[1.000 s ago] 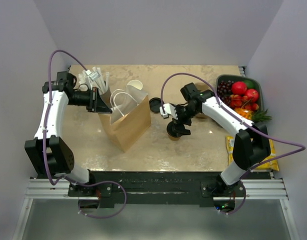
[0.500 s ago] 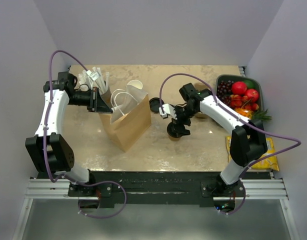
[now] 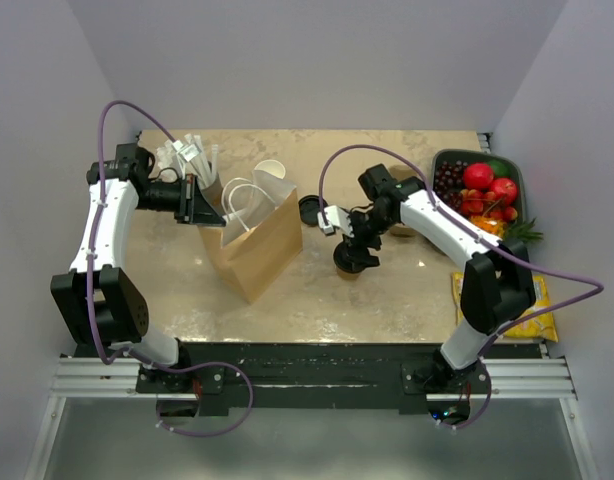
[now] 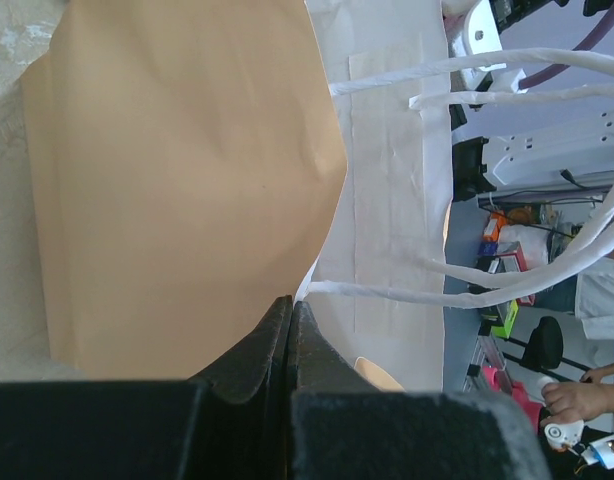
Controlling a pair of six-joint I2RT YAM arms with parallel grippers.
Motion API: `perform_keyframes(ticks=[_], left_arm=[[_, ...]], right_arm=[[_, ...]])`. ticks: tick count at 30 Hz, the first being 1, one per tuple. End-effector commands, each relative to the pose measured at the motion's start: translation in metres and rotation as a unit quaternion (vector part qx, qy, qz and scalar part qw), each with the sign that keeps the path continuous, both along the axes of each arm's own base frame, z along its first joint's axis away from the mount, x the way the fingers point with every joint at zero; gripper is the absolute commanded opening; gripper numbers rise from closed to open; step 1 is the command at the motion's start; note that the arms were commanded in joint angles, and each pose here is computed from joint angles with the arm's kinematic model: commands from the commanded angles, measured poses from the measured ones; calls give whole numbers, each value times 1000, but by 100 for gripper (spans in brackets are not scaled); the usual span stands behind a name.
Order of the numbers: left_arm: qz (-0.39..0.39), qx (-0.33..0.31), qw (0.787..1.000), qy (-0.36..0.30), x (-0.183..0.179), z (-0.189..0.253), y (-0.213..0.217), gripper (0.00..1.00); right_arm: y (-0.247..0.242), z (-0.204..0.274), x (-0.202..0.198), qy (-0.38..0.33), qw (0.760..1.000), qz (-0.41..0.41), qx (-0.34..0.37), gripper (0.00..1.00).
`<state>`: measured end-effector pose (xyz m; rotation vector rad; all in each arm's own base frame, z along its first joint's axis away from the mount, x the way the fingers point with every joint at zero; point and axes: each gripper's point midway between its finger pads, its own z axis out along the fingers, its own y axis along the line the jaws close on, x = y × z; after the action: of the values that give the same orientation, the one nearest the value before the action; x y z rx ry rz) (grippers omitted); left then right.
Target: Pack the takeout coffee
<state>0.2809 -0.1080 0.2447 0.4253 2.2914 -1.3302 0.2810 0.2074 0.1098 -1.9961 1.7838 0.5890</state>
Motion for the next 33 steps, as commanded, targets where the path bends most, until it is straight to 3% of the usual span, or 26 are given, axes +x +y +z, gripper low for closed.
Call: perform_keyframes(ticks=[1, 12, 17, 22, 29, 33], left_arm=[[4, 35, 999, -21, 15, -16, 9, 0], [-45, 55, 996, -57, 12, -17, -18, 0], [-85, 76, 988, -100, 7, -14, -24, 0], [-113, 54, 983, -134, -4, 2, -37, 0], [-101, 0, 967, -233, -1, 67, -51, 0], [-74, -17, 964, -255, 0, 92, -55, 0]], right_arm=[[2, 36, 10, -54, 998, -3, 22, 85], [-1, 64, 8, -74, 997, -22, 31, 83], [-2, 114, 20, -117, 990, -63, 53, 83], [5, 180, 39, -166, 976, -97, 104, 83], [18, 253, 63, -221, 955, -122, 158, 83], [23, 291, 75, -255, 939, -133, 189, 84]])
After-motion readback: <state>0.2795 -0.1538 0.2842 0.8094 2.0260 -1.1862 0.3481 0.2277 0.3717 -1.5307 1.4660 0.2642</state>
